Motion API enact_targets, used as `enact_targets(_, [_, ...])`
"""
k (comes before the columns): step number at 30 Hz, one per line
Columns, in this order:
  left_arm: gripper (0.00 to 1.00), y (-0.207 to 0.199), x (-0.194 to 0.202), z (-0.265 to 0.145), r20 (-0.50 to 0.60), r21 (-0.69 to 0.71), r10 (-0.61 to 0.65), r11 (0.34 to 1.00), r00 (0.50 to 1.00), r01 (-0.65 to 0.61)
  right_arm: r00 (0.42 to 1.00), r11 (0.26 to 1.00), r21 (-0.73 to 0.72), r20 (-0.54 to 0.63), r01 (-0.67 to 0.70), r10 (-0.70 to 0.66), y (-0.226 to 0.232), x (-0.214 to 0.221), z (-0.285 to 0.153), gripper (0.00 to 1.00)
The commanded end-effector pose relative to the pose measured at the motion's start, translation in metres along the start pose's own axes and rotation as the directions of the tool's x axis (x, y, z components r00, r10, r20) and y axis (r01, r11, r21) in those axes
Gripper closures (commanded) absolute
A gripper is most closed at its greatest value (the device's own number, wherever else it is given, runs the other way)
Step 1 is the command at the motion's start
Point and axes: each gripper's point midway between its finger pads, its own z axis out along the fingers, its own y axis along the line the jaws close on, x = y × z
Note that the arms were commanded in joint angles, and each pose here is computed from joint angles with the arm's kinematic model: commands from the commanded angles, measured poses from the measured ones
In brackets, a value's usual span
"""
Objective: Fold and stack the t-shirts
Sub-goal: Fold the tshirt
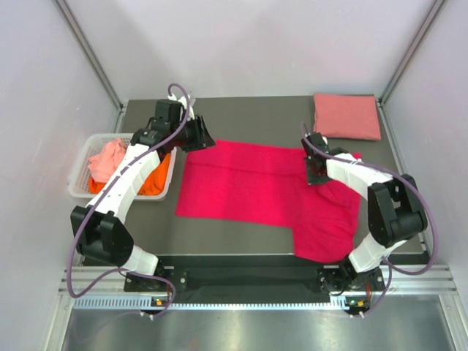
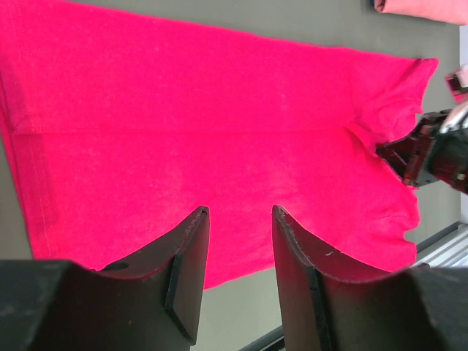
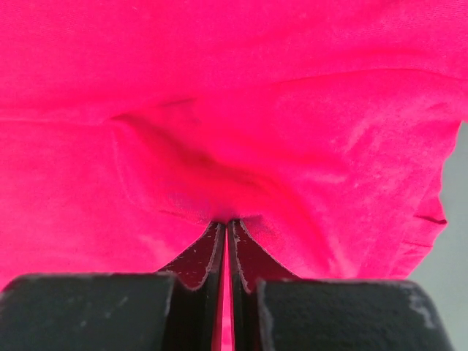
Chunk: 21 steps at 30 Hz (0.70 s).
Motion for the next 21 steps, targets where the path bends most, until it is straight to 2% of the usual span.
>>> enact_targets(1, [0.55, -0.004, -0.009, -0.003, 0.036, 0.015, 0.027, 1.000, 0.999, -0.028, 0.995, 0.993, -0.101, 0.063, -0.068, 0.075, 0.003, -0.026, -0.028, 1.00])
enact_targets(13, [0.54, -0.009, 0.017, 0.012, -0.048, 0.072, -0.019, 0.997, 0.999, 0.023, 0.984, 0.949, -0.262, -0.028, -0.177, 0.176, 0.012, -0.012, -0.018, 1.00])
enact_targets(21, [0.53, -0.018, 0.041, 0.028, -0.093, 0.119, -0.060, 0.990, 0.994, 0.071, 0.967, 0.879, -0.403, -0.070, -0.253, 0.246, 0.032, -0.014, -0.025, 1.00])
